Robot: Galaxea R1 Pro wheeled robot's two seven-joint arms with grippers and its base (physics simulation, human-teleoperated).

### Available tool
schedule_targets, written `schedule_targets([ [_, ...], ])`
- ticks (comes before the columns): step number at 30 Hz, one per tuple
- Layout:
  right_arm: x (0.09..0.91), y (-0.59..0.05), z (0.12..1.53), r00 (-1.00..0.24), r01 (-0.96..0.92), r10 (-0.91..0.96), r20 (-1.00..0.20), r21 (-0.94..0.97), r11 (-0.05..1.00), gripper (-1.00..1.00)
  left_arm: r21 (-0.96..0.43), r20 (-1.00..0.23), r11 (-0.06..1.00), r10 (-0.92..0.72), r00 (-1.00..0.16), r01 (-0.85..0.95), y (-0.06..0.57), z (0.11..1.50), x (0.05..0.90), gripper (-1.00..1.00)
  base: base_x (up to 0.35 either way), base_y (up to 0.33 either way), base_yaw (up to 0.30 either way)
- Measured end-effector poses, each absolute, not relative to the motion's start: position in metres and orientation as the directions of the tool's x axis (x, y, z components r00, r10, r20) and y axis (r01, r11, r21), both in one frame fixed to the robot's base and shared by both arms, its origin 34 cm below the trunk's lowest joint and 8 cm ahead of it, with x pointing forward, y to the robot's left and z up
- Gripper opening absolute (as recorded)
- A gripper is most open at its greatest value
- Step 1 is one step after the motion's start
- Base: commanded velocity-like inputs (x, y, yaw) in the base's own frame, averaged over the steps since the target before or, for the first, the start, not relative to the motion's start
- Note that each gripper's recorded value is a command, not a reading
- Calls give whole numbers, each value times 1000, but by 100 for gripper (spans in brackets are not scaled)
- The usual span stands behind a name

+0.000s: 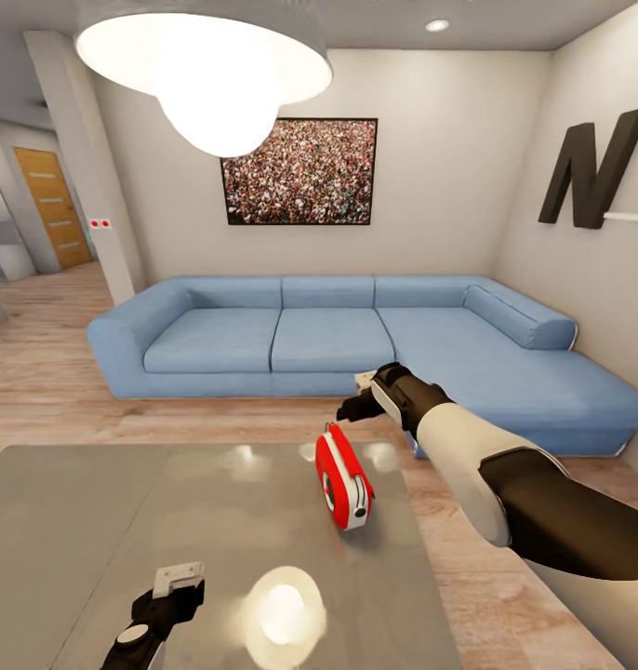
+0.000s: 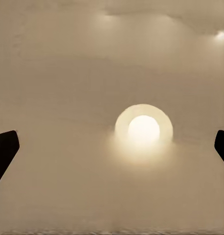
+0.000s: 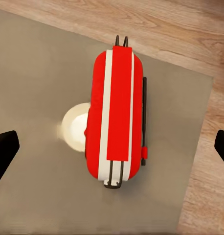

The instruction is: Turn on the radio receiver that's on the table in the living room.

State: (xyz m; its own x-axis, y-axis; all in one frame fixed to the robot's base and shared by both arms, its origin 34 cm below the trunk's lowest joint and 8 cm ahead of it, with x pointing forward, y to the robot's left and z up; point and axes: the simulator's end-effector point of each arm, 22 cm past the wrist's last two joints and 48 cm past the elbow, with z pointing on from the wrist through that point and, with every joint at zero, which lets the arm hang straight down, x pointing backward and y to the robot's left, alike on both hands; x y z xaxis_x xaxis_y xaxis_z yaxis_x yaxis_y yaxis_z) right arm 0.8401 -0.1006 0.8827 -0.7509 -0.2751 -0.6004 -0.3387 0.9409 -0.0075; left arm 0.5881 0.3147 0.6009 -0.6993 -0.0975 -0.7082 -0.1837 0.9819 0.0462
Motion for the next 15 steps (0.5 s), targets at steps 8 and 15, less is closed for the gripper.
schedule_targets([
  [8, 840, -100, 883, -751, -340, -275, -600, -7, 941, 100, 46, -708, 982, -98, -699, -184, 315, 601, 588, 100, -85, 0, 0],
  [15, 840, -100, 882, -751, -341, -275, -600, -5, 940, 100, 46, -708, 982, -97, -700, -184, 315, 601, 588, 100, -3, 0, 0],
])
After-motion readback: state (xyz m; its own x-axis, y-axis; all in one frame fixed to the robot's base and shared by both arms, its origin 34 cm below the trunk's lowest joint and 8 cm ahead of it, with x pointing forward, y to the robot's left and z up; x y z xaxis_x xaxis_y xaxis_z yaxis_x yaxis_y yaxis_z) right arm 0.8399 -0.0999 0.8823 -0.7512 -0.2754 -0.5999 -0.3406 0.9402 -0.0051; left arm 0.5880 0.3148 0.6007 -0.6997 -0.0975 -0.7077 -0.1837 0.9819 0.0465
